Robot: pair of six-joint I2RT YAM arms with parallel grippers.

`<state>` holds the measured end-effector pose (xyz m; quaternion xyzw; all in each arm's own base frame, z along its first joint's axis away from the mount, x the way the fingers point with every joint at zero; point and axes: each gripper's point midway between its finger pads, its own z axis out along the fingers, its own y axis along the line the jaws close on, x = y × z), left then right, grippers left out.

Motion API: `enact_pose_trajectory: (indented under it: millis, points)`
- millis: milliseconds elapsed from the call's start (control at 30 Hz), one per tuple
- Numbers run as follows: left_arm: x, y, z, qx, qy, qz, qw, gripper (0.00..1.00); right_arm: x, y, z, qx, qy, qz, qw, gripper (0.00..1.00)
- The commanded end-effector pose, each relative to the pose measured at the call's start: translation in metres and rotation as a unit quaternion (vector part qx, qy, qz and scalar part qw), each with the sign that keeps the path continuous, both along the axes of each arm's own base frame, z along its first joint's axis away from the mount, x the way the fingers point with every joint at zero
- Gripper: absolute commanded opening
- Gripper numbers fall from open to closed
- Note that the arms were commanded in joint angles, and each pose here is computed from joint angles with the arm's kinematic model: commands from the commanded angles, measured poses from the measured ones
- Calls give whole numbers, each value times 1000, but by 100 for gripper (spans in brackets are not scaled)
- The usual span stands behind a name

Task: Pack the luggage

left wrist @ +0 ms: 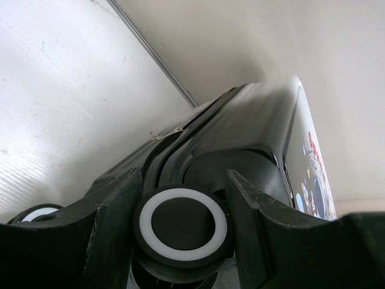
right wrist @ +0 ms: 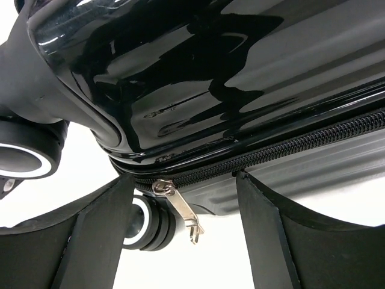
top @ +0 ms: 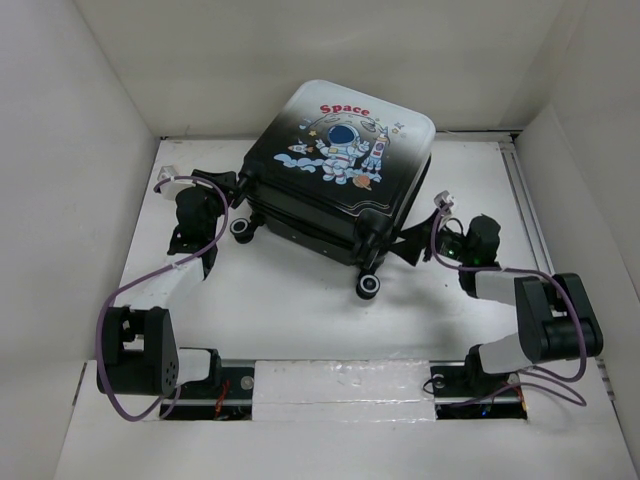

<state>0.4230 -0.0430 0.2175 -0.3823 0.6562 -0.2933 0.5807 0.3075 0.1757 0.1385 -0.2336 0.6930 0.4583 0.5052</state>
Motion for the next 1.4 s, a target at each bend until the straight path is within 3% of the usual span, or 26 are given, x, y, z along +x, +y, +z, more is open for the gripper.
enact_pose_trajectory:
  millis: [0, 267, 533, 633, 867, 900, 1067, 1200, 1367]
  points:
    - [0, -22, 88, -33, -143, -39, 988, 0, -12, 12, 12, 15, -20, 51, 998, 73]
    - [0, -22, 88, -33, -143, -39, 988, 0, -22, 15, -10, 9, 22, 31, 999, 72]
    - [-2, -20, 93, -33, -148, -34, 988, 0, -24, 12, -8, 8, 17, 14, 1000, 71]
    - [-4, -20, 92, -33, -148, -34, 988, 0, -22, 12, -7, 9, 10, 14, 1000, 57]
    - [-5, -20, 82, -32, -139, -34, 989, 0, -31, 19, -13, 15, 23, 17, 999, 3]
    - [-7, -20, 86, -33, -144, -34, 988, 0, -32, 21, -15, 14, 29, 17, 999, 0]
    - [-20, -19, 78, -49, -146, -34, 988, 0, -71, 45, -7, 20, 28, 42, 999, 0]
    - [-34, -25, 80, -57, -159, -49, 984, 0, -106, 79, -8, -15, 53, -3, 998, 0]
    - [-54, -49, 80, -56, -165, -74, 982, 0, -92, 86, 35, 9, 32, -80, 996, 0]
